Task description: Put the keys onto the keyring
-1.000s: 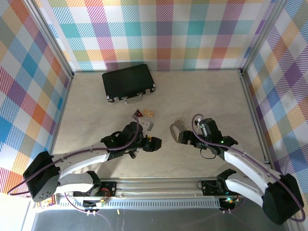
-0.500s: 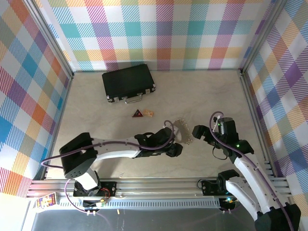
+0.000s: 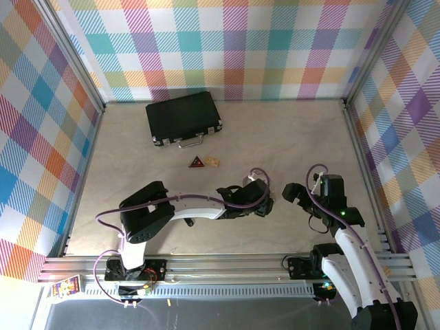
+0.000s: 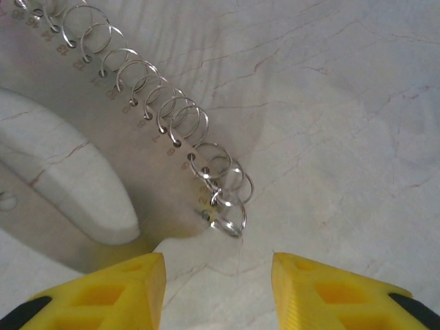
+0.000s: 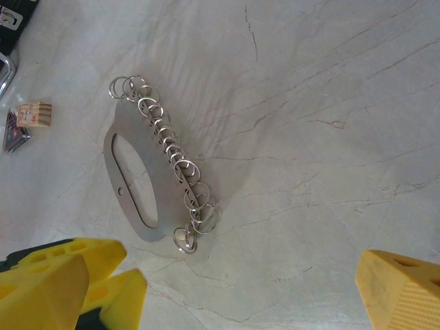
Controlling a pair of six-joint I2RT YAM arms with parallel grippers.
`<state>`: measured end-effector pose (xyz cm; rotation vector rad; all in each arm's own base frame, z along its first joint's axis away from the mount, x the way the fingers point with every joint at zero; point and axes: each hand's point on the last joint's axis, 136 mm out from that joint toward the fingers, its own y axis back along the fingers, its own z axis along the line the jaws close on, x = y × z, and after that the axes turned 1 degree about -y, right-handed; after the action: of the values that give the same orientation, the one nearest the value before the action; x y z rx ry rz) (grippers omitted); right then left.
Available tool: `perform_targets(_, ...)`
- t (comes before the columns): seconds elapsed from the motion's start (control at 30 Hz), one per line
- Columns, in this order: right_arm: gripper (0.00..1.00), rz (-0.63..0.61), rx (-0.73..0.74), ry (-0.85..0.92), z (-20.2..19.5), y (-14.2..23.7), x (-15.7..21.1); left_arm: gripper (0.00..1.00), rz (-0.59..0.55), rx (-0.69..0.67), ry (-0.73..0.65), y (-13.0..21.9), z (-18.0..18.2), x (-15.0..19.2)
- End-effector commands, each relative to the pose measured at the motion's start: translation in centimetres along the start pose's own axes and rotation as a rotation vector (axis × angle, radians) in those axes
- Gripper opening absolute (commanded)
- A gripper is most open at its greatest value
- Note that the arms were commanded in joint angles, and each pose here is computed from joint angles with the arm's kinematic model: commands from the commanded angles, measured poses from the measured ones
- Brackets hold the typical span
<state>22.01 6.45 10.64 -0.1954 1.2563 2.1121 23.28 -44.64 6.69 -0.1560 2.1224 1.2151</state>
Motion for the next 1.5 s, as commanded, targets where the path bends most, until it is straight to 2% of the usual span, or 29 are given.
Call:
perform_targets(0.0, 0.99, -0.008, -0.026, 0.020, 0.3, 0.1, -0.1, 0.43, -0.016, -0.006, 0.013, -0.9, -0.9, -0.7)
perform_targets(0.47, 0.99, -0.019, -0.037, 0.013, 0.2, 0.3, -0.2, 0.36, 0.000, -0.070, 0.011, -3.5, 0.1, 0.1)
perform_targets(0.97, 0.99, -0.026, -0.042, 0.011, 0.3, 0.4, -0.4, 0.27, 0.002, -0.087, 0.008, -3.3, 0.9, 0.7)
perform_targets(1.17, 0.99, -0.031, -0.046, 0.010, 0.3, 0.5, -0.4, 0.28, 0.001, -0.106, 0.000, -3.5, 1.2, 0.8)
perform_targets(1.47, 0.99, -0.034, -0.046, 0.011, 0.3, 0.5, -0.4, 0.36, -0.010, -0.148, -0.020, -3.7, 2.0, 0.7)
